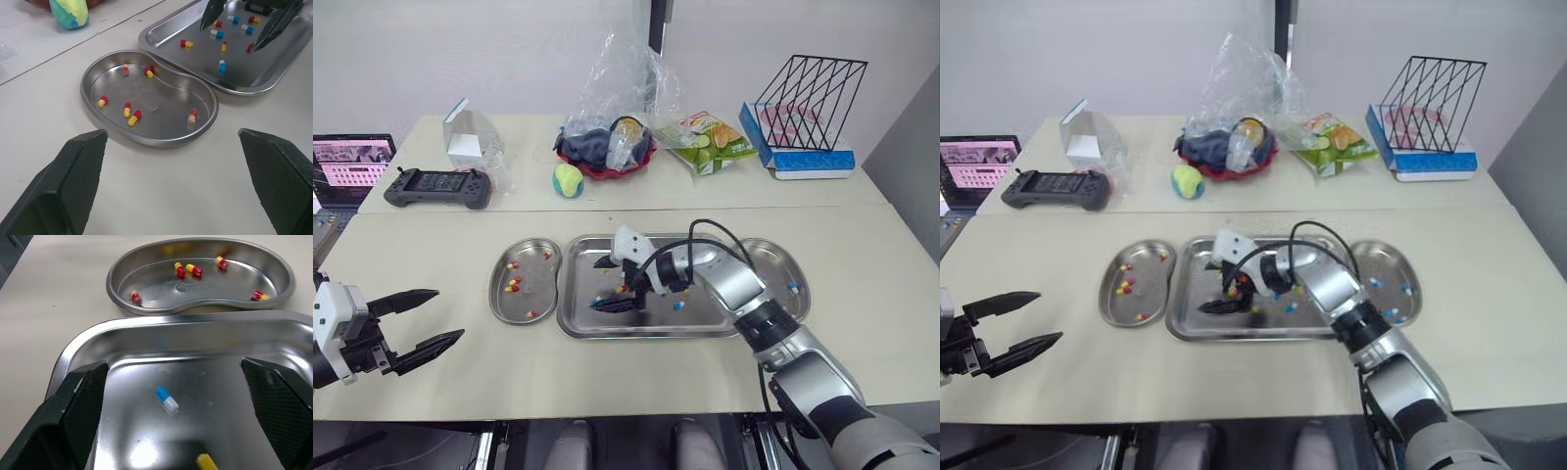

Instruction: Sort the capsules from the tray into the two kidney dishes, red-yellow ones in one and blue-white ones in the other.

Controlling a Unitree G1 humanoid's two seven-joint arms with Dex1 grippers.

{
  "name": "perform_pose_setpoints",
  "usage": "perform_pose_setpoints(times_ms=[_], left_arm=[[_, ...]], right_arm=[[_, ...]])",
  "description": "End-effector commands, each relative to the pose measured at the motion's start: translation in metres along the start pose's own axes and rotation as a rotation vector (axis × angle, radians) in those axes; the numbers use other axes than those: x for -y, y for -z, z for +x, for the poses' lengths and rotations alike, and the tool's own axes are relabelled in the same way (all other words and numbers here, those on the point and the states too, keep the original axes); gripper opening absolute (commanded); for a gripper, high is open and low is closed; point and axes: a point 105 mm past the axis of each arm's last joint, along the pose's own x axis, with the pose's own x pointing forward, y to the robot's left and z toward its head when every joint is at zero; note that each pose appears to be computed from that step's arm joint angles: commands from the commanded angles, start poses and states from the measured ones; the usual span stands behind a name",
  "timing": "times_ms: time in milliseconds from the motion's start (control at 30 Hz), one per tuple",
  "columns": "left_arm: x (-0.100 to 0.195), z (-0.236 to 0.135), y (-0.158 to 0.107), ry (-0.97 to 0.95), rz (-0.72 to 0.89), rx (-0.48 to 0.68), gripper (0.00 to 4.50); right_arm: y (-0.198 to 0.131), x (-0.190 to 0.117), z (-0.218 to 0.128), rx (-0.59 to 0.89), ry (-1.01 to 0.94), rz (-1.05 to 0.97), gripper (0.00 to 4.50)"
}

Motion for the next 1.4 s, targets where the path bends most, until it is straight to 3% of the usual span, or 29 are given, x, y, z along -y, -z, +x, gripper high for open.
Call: perform_pose_setpoints(times_ms=[33,200,767,1033,1300,1400], left_arm=[[-0.002,-0.004,-0.010,-0.016,0.035,0.025,4.50],[-0.003,-0.004,-0.011,-0.021,0.038,0.025,4.50],[-0.008,0.000,-0.014,-0.042,0.043,0.033,4.50],[-0.010,0.000,-0.015,-0.060,0.041,0.043,4.50],[-0.011,-0.001,-0.016,-0.060,0.039,0.045,4.50],[-0.009,0.001,-0.019,-0.034,0.027,0.061,4.50]], right_arm=[[-0.005,-0.002,0.005,0.007,-0.011,-0.038,4.25],[0.001,-0.005,0.009,-0.006,-0.013,-0.056,2.67],[0.019,-0.003,0.014,-0.060,0.008,-0.017,2.67],[0.020,-0.003,0.017,-0.080,0.002,-0.010,0.11],[0.013,-0.006,0.016,-0.055,-0.015,-0.036,0.04],[-0.021,0.001,0.001,0.071,0.018,-0.036,0.04]])
